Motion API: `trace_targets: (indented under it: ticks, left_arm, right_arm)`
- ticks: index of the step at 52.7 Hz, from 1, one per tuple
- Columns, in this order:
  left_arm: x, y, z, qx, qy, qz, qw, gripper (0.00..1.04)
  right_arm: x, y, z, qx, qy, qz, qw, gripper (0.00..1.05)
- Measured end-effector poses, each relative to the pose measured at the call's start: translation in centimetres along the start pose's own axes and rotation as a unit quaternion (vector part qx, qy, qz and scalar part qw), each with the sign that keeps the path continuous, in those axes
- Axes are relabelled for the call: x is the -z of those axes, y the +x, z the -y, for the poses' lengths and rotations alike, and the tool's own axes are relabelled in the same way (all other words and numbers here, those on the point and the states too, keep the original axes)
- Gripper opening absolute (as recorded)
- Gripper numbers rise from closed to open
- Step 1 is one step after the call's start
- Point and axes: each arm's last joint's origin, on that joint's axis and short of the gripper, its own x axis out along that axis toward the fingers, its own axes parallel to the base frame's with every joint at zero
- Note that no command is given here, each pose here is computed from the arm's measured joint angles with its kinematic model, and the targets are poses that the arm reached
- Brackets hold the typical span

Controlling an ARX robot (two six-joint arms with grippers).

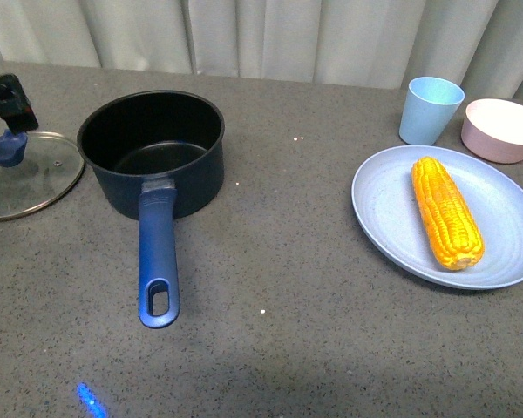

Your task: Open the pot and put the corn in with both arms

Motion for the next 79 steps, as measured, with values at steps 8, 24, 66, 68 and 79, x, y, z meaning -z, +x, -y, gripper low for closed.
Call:
trace_targets:
  ticks: [8, 24, 66, 68, 79]
  left_arm:
    - [-2.6, -3.3, -0.6, -0.01, -0.003, 0.041, 0.999, 0.98]
    - [-5.2, -12.3, 0.5, 0.005, -0.034, 0.074, 0.997, 0.98]
    - [-3.6, -25.8, 3.6, 0.092, 0.056, 0.14, 0.984, 0.04]
    - [-3.3, -25.9, 3.6, 0.094, 0.056, 0.144, 0.984, 0.04]
    - [-1.8, -27.5, 4.3, 0.092, 0.057, 0.137, 0.985, 0.04]
  right_arm:
    - [0.0, 0.0, 0.0, 0.0, 0.0, 0.0, 1.0, 0.96]
    - [0.0, 0.0, 0.0, 0.0, 0.0, 0.0, 1.0, 0.96]
    - [0.0, 0.0, 0.0, 0.0, 0.0, 0.0, 1.0, 0.96]
    - [0.0, 0.0, 0.0, 0.0, 0.0, 0.0, 1.0, 0.96]
    - [0.0, 0.0, 0.0, 0.0, 0.0, 0.0, 1.0, 0.96]
